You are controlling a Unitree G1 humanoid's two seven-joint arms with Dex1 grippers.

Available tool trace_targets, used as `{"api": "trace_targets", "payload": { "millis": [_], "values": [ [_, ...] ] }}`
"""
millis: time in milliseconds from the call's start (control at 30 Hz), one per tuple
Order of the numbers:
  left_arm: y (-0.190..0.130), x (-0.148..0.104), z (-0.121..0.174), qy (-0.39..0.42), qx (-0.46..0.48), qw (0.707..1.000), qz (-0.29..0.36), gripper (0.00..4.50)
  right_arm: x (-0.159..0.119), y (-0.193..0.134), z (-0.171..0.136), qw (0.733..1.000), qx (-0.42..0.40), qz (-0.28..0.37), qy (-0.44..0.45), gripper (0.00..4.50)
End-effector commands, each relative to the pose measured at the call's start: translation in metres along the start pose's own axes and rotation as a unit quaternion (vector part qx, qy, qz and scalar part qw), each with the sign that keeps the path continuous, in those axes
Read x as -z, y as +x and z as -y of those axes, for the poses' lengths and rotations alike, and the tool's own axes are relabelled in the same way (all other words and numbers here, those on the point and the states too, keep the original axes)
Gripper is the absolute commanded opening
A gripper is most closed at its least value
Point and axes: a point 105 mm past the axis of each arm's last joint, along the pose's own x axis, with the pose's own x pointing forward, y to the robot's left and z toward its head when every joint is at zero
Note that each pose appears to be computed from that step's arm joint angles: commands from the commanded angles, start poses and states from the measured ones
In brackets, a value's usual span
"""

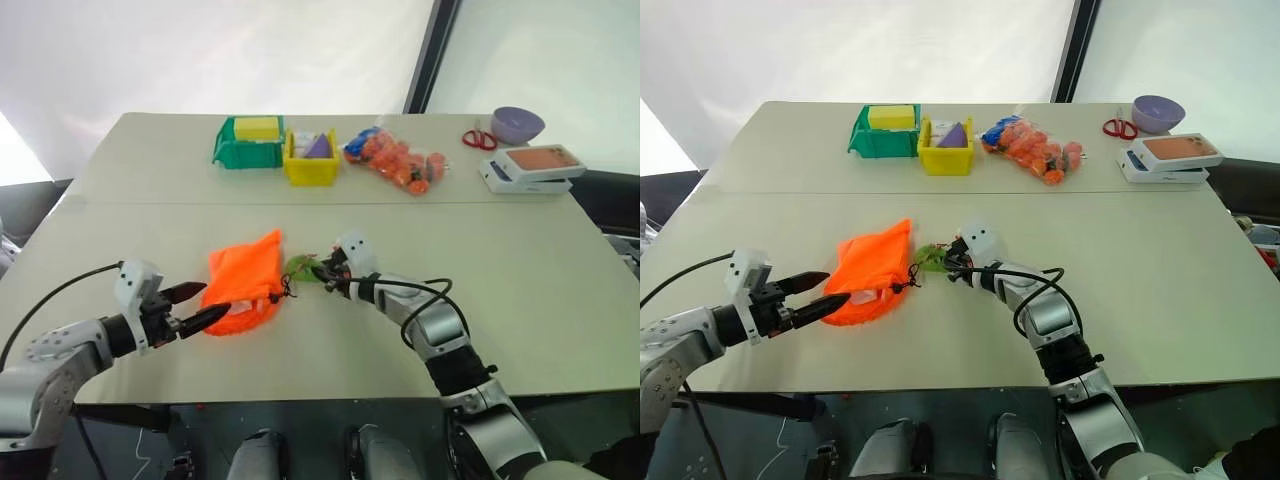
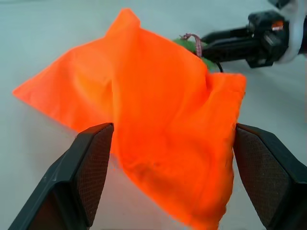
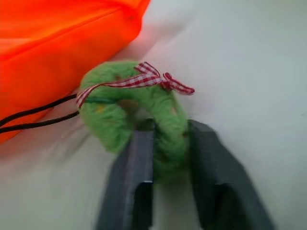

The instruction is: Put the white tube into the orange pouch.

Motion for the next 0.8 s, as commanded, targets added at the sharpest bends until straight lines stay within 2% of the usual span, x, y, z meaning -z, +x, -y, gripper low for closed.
{"api": "trace_targets", "payload": {
  "millis": [33,167,367,433,467,800],
  "values": [
    [-0.004,-0.026,-0.002,0.011,-0.002,0.999,0.040,4.02,-0.005,-0.021,0.014,1.000,0.015,0.015,-0.008,0.07],
    [0.001,-0.038,-0.003,0.008,0.004,0.998,0.059,4.02,-0.010,-0.055,0.032,0.998,0.037,0.041,0.001,0.07],
    [0.031,-0.048,0.009,0.025,0.061,0.996,0.056,4.02,-0.022,-0.105,0.053,0.994,0.065,0.089,0.023,0.07],
    [0.041,-0.049,0.014,0.031,0.088,0.994,0.051,4.02,-0.024,-0.112,0.055,0.993,0.070,0.094,0.023,0.07],
    [0.047,-0.050,0.017,0.033,0.102,0.993,0.049,4.26,-0.024,-0.114,0.056,0.993,0.073,0.095,0.023,0.03],
    [0.096,-0.052,0.033,0.090,0.195,0.977,0.015,4.26,-0.031,-0.124,0.054,0.989,0.079,0.123,0.036,0.03]
  ]
}}
